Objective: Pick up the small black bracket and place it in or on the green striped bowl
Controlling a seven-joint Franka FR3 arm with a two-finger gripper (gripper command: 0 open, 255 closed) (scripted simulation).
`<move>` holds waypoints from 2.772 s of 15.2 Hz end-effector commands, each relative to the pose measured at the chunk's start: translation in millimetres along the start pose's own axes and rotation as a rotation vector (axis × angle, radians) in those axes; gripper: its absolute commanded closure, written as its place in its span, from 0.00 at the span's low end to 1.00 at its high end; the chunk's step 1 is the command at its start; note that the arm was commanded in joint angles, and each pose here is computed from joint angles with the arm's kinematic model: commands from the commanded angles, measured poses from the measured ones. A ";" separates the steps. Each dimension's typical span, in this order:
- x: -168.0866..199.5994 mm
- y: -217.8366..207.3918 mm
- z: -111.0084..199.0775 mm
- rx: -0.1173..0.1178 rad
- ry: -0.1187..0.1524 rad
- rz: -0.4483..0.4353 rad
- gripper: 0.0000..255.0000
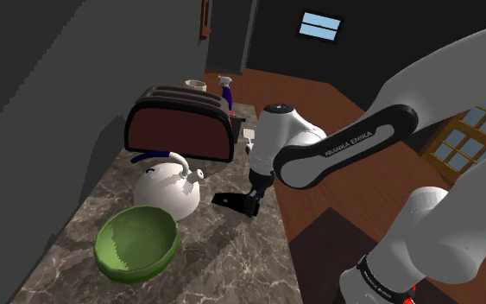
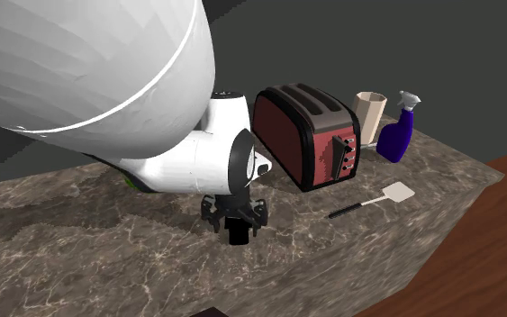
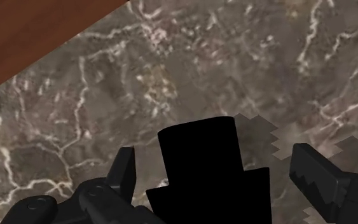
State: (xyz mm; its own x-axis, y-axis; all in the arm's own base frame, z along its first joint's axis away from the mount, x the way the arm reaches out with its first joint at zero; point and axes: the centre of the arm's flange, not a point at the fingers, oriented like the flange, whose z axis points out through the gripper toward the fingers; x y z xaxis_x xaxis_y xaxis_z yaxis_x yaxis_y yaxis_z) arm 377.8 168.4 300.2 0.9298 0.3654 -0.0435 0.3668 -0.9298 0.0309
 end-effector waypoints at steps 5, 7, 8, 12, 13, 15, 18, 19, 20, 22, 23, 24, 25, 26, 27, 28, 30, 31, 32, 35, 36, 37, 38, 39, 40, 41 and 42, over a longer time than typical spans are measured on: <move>-0.4 0.2 3.3 0.000 0.001 0.000 0.00; -0.4 0.2 3.3 0.000 0.001 0.000 0.00; -0.4 0.2 3.3 0.000 0.001 0.000 1.00; -0.8 3.1 5.6 0.000 0.001 0.000 1.00; -0.1 4.1 4.2 0.000 0.001 0.000 1.00; 2.5 2.9 4.8 0.000 0.001 0.000 1.00; -0.6 0.4 -1.9 0.000 0.001 0.000 1.00; -0.8 0.6 -7.2 0.000 0.001 0.000 1.00; -1.1 0.7 -12.5 0.000 0.001 0.000 1.00; -1.5 1.1 -23.1 0.000 0.001 0.000 1.00; -1.8 1.2 -28.3 0.000 0.001 0.000 1.00; -1.0 0.3 -23.4 0.000 0.002 0.000 1.00; -1.0 0.3 -23.4 0.000 0.002 0.000 0.00; 15.9 -0.1 -24.3 -0.002 -0.022 -0.005 0.00; 32.9 -0.6 -24.8 -0.004 -0.046 -0.010 0.00; 49.8 -1.1 -24.8 -0.005 -0.071 -0.015 0.00; 83.7 -2.5 -23.7 -0.009 -0.119 -0.025 0.00; 100.6 -3.3 -22.5 -0.011 -0.143 -0.030 0.00; 117.4 -4.2 -20.9 -0.012 -0.168 -0.035 0.00; 156.5 -6.5 -15.6 -0.016 -0.224 -0.046 0.00; 155.3 -6.4 -10.5 -0.016 -0.224 -0.046 0.00; 154.1 -6.3 -5.3 -0.016 -0.224 -0.046 0.00; 152.9 -6.2 -0.2 -0.016 -0.224 -0.046 0.00; 151.8 -6.1 5.0 -0.016 -0.224 -0.046 0.00; 150.6 -6.0 10.1 -0.016 -0.224 -0.046 0.00; 149.4 -5.9 15.2 -0.016 -0.224 -0.046 0.00; 147.6 -5.7 23.4 -0.016 -0.224 -0.046 0.00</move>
State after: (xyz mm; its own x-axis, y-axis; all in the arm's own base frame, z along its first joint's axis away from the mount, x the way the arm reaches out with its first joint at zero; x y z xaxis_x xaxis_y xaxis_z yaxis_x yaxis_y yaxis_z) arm 514.7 228.3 276.6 0.8828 0.3869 -0.2664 0.4112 -0.9107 0.0401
